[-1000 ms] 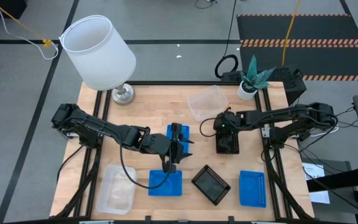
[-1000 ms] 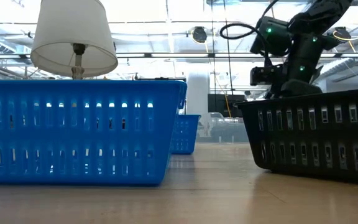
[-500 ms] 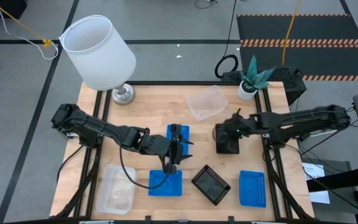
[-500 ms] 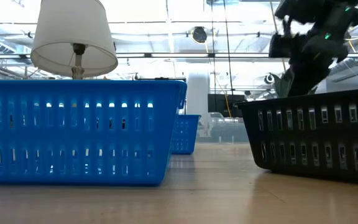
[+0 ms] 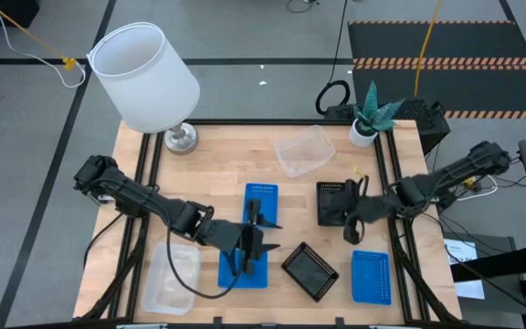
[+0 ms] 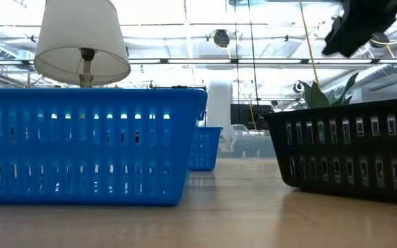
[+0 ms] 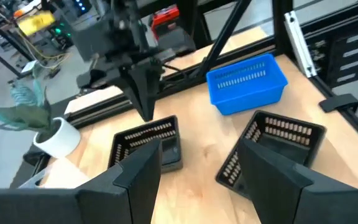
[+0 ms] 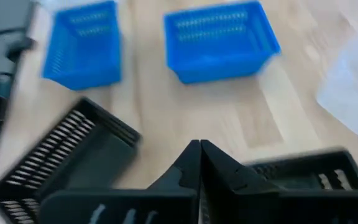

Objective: Stack baskets by color
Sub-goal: Stack the bottom left blue bin on the top left blue bin

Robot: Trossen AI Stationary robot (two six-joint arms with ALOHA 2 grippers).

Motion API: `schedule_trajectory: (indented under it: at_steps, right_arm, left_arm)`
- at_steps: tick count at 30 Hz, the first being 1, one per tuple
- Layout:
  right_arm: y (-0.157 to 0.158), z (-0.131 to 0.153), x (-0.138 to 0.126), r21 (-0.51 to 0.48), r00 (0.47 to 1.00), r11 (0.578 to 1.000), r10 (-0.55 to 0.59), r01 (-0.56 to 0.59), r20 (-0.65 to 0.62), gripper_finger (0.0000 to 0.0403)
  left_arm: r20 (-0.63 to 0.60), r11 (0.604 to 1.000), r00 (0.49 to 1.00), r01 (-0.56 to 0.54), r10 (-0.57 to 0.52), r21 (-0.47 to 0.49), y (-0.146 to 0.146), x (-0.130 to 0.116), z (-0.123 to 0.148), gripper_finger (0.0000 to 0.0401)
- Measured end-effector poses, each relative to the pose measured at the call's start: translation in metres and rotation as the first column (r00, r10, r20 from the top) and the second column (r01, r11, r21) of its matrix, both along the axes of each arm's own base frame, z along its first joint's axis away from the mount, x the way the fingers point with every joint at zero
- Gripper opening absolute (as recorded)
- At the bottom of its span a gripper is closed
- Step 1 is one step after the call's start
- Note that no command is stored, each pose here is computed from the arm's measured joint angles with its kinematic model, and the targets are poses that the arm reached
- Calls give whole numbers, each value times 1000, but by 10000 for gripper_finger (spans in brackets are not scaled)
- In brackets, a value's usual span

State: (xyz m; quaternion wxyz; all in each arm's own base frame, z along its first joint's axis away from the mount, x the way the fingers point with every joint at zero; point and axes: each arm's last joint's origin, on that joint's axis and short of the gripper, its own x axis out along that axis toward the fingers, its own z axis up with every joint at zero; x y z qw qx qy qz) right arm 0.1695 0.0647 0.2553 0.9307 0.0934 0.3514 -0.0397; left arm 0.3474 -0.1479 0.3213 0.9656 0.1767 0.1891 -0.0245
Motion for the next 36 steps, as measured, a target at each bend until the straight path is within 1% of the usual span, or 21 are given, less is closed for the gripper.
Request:
schedule_trajectory:
  at_steps: [4,7,10,15,18,20,22,24,27,29,30,31,36]
  right_arm:
    - [21,9,1,10,995,997,82,-82,59,4]
    - [33,15,1,16,984,989,146,-148,97,4]
    - [40,19,-1,12,977,983,182,-184,113,4]
    - [41,18,-2,7,976,981,192,-193,107,4]
    - [40,18,-2,4,976,981,191,-192,103,4]
    - [40,18,-2,4,976,981,191,-193,104,4]
    - [40,18,-2,6,976,981,191,-192,103,4]
    - [40,18,-2,5,976,981,191,-192,101,4]
    - [40,18,-2,6,976,981,190,-192,102,4]
    - [40,18,-2,12,977,982,185,-188,102,4]
    - [40,18,-2,14,978,982,184,-186,102,4]
    - [40,18,-2,15,978,982,184,-186,103,4]
    - [40,18,-2,9,977,982,188,-190,102,4]
  left_arm:
    - [2,999,1000,10,-10,-38,-11,-5,0,214]
    - [4,998,1000,-15,15,-63,-18,-9,1,214]
    - [-22,994,999,-38,36,-101,-27,-13,-4,214]
    - [-98,990,994,-53,41,-131,-50,-20,-22,213]
    - [-161,992,987,-48,29,-113,-64,-28,-36,213]
    - [-177,990,984,-50,27,-130,-72,-29,-43,214]
    - [-220,990,975,-53,24,-128,-79,-36,-48,213]
    - [-245,984,969,-81,40,-158,-84,-37,-55,214]
    - [-324,983,944,-119,68,-141,-89,-47,-66,214]
    - [-351,976,932,-154,91,-156,-91,-47,-73,214]
    - [-373,976,923,-163,98,-147,-92,-49,-77,214]
    - [-397,976,913,-166,99,-138,-94,-51,-82,214]
    - [-463,972,883,-175,83,-158,-104,-49,-104,214]
